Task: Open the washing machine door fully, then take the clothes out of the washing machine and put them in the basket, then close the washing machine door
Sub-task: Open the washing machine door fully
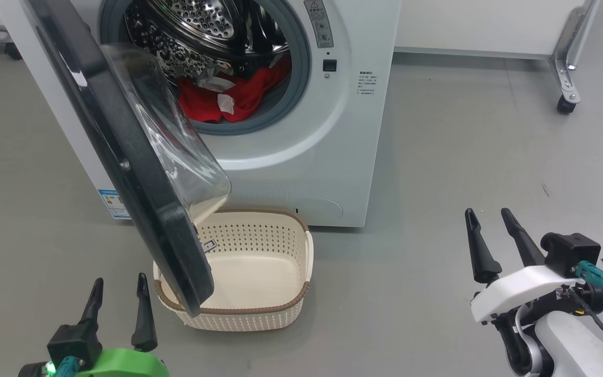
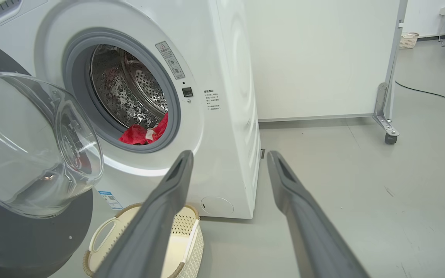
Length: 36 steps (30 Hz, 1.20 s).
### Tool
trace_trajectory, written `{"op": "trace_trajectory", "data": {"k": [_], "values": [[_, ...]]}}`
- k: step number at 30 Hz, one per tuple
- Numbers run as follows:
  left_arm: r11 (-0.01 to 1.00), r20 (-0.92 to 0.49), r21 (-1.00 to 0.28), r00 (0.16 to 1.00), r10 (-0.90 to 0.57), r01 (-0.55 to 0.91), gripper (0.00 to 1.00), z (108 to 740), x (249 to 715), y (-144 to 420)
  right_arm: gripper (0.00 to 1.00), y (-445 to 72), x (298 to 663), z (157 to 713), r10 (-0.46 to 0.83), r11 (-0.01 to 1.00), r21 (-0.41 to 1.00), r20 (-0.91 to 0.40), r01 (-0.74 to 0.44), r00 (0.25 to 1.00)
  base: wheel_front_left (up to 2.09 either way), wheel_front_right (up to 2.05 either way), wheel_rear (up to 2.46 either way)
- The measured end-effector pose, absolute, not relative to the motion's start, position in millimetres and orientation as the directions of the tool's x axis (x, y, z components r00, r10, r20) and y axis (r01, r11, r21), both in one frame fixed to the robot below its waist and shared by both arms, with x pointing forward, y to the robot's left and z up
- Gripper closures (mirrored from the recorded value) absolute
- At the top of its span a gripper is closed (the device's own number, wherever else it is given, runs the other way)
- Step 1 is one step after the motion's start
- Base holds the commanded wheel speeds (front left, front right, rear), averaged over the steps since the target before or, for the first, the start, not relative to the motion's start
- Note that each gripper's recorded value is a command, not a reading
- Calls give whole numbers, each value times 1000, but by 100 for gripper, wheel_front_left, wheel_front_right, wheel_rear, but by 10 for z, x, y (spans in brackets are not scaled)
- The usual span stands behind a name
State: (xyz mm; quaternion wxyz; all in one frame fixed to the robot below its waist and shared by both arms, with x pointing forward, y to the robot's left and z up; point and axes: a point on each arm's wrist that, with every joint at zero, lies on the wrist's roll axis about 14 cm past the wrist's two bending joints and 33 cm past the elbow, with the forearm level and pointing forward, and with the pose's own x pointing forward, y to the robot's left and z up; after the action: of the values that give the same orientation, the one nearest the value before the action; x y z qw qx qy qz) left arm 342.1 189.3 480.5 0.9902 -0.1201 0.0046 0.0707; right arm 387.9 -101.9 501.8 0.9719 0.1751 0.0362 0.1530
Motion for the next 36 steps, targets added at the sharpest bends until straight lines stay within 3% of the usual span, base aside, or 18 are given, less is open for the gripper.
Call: {"op": "trace_trajectory", "data": {"k": [36], "values": [[964, -35, -235, 992, 122, -127, 0, 4766, 3497, 1872, 0, -1068, 3768, 4997, 283, 911, 308, 10, -272, 959, 0, 0, 0]]}}
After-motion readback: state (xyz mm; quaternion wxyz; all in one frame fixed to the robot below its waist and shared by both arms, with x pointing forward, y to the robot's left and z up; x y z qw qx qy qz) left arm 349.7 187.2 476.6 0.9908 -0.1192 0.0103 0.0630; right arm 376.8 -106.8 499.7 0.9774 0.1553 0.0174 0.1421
